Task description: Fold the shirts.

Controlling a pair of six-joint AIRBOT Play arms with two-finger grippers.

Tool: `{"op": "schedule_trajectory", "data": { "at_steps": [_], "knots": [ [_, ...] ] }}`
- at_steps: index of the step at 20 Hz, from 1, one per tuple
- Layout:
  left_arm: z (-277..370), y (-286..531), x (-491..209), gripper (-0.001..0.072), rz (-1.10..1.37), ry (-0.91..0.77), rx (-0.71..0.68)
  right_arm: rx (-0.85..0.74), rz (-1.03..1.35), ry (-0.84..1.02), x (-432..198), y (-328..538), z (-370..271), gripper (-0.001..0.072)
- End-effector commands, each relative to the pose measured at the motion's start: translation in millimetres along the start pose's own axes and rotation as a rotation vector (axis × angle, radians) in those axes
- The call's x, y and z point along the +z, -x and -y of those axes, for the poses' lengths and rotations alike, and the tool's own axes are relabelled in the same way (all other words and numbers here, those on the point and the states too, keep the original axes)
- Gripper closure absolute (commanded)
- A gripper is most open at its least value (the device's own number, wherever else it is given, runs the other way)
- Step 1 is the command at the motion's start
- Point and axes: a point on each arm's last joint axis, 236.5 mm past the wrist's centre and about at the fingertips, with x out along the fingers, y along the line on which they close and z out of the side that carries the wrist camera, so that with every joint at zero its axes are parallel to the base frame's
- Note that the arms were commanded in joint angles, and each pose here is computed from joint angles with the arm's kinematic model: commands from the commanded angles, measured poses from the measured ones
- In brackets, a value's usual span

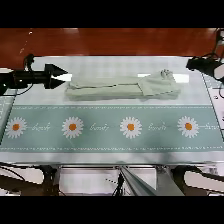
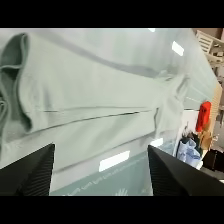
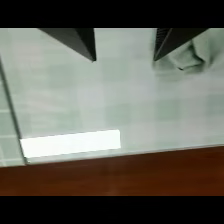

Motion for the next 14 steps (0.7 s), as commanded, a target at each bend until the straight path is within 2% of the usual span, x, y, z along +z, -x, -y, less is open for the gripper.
{"op": "schedule_trajectory", "data": {
  "at_steps": [1, 2, 3, 6, 7, 10, 14],
  "knots": [
    [38.3, 19.9, 2.4, 0.0047, 0.015, -0.079, -0.032, -0.127, -0.23, -0.246, -58.5, 12.8, 72.8, 0.0171],
    [47.0, 21.7, 0.3, 0.0047, 0.018, -0.099, -0.036, -0.093, -0.324, -0.386, -86.7, 7.8, 72.7, 0.0137],
    [53.8, 22.7, -1.7, 0.0047, 0.018, -0.114, -0.039, -0.015, -0.42, -0.507, -112.9, 1.8, 61.3, 0.0136],
    [67.5, 21.4, -9.8, 0.0077, 0.002, -0.142, -0.05, 0.265, -0.51, -0.693, -132.0, -15.7, 10.8, 0.0126],
    [70.0, 19.6, -12.1, 0.0121, -0.004, -0.148, -0.052, 0.306, -0.506, -0.724, -130.7, -21.3, 0.5, 0.0126],
    [78.1, 10.8, -19.3, 0.0121, -0.024, -0.164, -0.065, 0.315, -0.519, -0.714, -138.4, -35.3, -21.2, 0.0127],
    [105.7, 0.6, -26.4, 0.012, -0.025, -0.258, -0.153, 0.328, -0.582, -0.723, -160.8, -53.0, -65.8, 0.0127]
  ]
}}
